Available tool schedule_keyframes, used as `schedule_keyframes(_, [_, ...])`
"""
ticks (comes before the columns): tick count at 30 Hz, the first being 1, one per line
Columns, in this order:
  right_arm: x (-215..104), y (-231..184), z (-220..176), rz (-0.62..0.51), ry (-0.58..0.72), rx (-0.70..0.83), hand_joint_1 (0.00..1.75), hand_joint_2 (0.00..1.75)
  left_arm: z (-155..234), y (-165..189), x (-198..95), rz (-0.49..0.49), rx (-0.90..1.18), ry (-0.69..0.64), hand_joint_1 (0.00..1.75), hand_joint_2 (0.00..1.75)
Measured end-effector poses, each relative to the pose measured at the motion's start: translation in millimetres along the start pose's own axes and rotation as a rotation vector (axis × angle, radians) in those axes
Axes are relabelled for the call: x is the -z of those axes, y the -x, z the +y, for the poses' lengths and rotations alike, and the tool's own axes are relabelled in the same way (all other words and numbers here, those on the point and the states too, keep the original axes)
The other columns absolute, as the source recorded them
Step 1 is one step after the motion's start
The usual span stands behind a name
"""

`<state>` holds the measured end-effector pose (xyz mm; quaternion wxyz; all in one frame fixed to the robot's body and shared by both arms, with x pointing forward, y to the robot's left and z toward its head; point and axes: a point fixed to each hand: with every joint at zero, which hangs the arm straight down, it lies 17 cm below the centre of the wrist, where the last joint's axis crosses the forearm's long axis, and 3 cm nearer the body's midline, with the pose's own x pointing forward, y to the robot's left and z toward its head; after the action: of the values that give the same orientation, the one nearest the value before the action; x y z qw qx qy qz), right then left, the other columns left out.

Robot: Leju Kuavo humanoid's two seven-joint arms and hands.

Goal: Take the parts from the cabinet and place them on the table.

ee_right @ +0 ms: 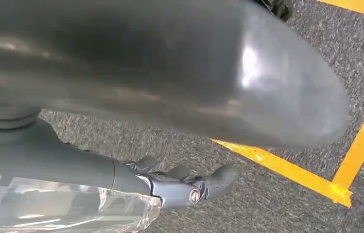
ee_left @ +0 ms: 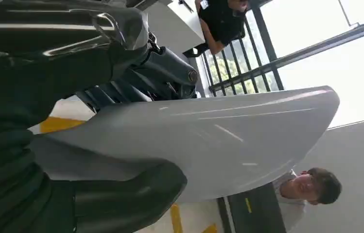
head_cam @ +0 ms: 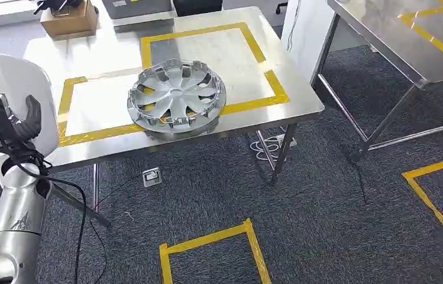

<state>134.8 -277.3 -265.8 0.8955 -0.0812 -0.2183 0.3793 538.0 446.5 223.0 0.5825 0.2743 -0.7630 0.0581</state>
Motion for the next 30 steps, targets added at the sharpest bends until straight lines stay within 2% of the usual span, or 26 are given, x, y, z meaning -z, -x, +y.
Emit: schedule_keyframes(30, [-1,2,1,0.005,-0.002,0.003,0.00,0.00,-2,13,-2,0.034,0.011,0.000,1.75,1.75])
